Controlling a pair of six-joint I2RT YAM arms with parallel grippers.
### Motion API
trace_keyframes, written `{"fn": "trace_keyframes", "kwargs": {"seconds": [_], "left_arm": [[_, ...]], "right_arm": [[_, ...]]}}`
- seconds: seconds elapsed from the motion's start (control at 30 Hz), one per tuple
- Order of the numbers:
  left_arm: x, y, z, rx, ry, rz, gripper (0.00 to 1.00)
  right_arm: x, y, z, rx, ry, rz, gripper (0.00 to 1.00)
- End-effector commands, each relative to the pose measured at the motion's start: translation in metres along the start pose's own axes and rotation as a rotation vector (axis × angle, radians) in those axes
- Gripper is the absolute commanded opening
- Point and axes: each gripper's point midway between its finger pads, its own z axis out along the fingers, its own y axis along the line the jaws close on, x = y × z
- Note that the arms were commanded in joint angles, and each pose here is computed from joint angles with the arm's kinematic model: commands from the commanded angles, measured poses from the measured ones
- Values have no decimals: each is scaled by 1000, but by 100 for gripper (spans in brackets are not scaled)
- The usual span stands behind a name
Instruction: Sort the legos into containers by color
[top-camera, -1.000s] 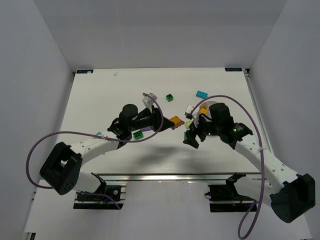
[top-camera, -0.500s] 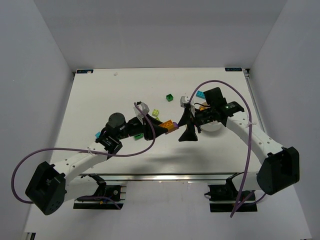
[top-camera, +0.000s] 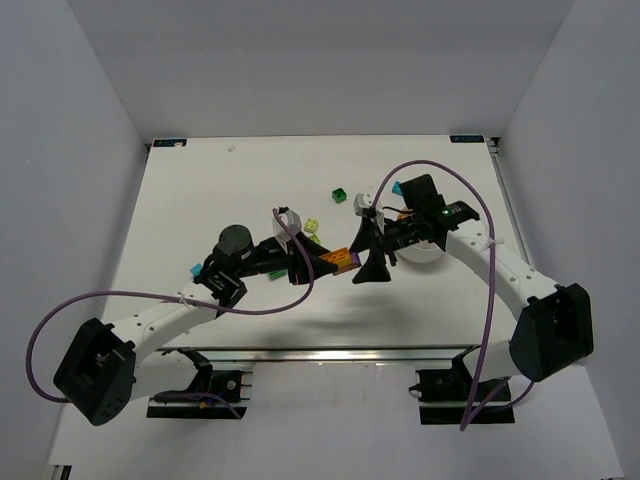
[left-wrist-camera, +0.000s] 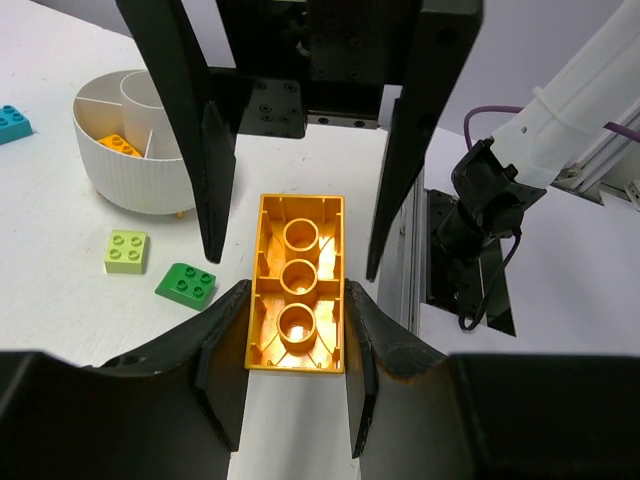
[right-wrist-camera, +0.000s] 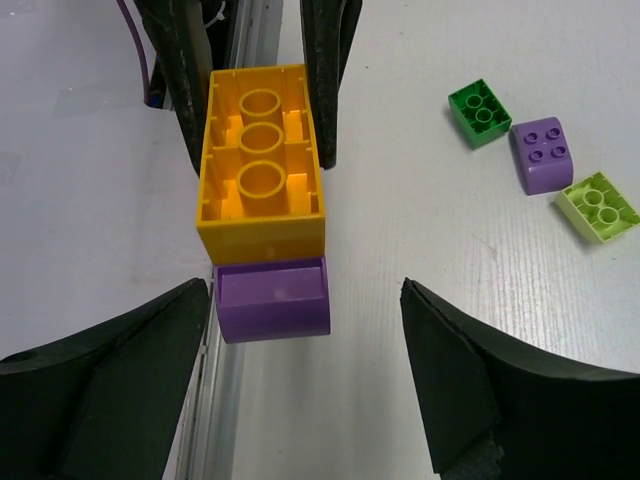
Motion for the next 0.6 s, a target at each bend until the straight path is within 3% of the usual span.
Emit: {"fn": "trace_keyframes", "kwargs": {"seconds": [0.0,0.23,0.37,0.57], "left_arm": [[-11,-3,2,31,-23,36,0],[-8,-1,3,24,-16,27,0],[-11,-1,3,22,-26,33,0],[-16,0,2,7,-42,44,0]], "right_arm": [[-21,-4,3,1,-38,-34,82],[-30,-1,6,-4,-64,-18,70],[-27,-4,7,7,-54,-10,57],[-19,-7,8,28,-32,0,61]]}}
